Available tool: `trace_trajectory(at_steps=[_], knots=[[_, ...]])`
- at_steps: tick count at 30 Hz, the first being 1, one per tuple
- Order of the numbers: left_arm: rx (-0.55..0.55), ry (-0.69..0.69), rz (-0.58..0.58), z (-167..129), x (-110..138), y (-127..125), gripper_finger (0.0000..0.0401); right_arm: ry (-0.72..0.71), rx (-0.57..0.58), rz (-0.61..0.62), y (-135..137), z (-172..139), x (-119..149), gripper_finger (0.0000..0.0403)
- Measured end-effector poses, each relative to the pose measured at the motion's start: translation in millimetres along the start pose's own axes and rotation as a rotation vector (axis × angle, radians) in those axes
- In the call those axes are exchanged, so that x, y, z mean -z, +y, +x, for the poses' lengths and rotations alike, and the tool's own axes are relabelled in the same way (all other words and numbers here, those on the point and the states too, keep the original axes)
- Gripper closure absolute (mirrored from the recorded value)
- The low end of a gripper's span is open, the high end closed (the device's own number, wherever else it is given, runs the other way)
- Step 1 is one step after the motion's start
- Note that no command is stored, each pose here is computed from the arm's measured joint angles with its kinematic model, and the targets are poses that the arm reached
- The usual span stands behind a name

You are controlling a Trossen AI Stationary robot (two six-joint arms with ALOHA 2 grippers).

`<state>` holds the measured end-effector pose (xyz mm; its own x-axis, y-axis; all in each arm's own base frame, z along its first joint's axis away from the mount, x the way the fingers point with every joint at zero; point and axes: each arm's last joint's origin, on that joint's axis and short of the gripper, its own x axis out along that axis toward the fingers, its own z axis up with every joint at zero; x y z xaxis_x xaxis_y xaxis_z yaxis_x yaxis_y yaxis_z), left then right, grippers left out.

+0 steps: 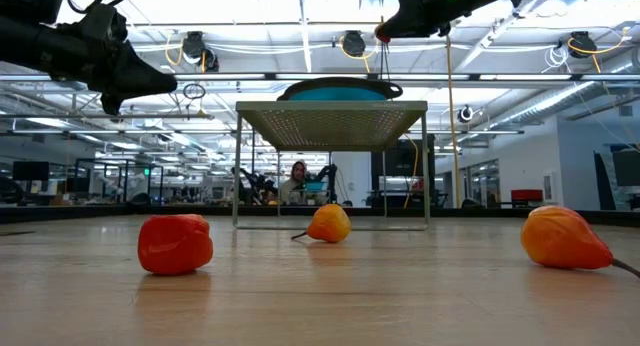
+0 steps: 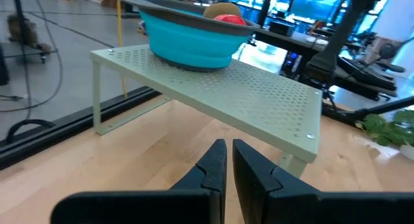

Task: Pick & Place Fruit
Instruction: Put the peach into the blue strainer bowl on the shelf

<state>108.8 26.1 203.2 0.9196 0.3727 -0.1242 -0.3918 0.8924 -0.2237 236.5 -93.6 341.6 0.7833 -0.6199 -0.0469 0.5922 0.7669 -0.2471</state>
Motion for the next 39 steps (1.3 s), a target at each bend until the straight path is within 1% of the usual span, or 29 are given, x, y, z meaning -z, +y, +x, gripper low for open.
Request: trace_trajectory(at_steps=[4,9,15,23,28,32,39], knots=[[-0.034,-0.008,0.0,0,0,1,0.0375,0.008,-0.023,0.059,-13,9,-3,0.0289],[-0.037,-0.01,0.002,0,0,1,0.0375,0.032,-0.075,0.123,-25,27,-4,0.0289],[-0.037,-0.009,0.005,0,0,1,0.0375,0.091,-0.154,0.152,-35,56,0,0.0298],[-0.038,-0.01,0.005,0,0,1,0.0375,0.165,-0.238,0.247,-52,89,10,0.0298],[-0.07,-0.018,0.003,0,0,2,0.0375,0.198,-0.296,0.302,-59,100,22,0.0298],[-0.093,-0.024,0.003,0,-1,3,0.0375,0.235,-0.321,0.335,-64,103,30,0.0298],[-0.096,-0.024,0.004,0,-1,3,0.0375,0.302,-0.32,0.348,-68,100,37,0.0298]])
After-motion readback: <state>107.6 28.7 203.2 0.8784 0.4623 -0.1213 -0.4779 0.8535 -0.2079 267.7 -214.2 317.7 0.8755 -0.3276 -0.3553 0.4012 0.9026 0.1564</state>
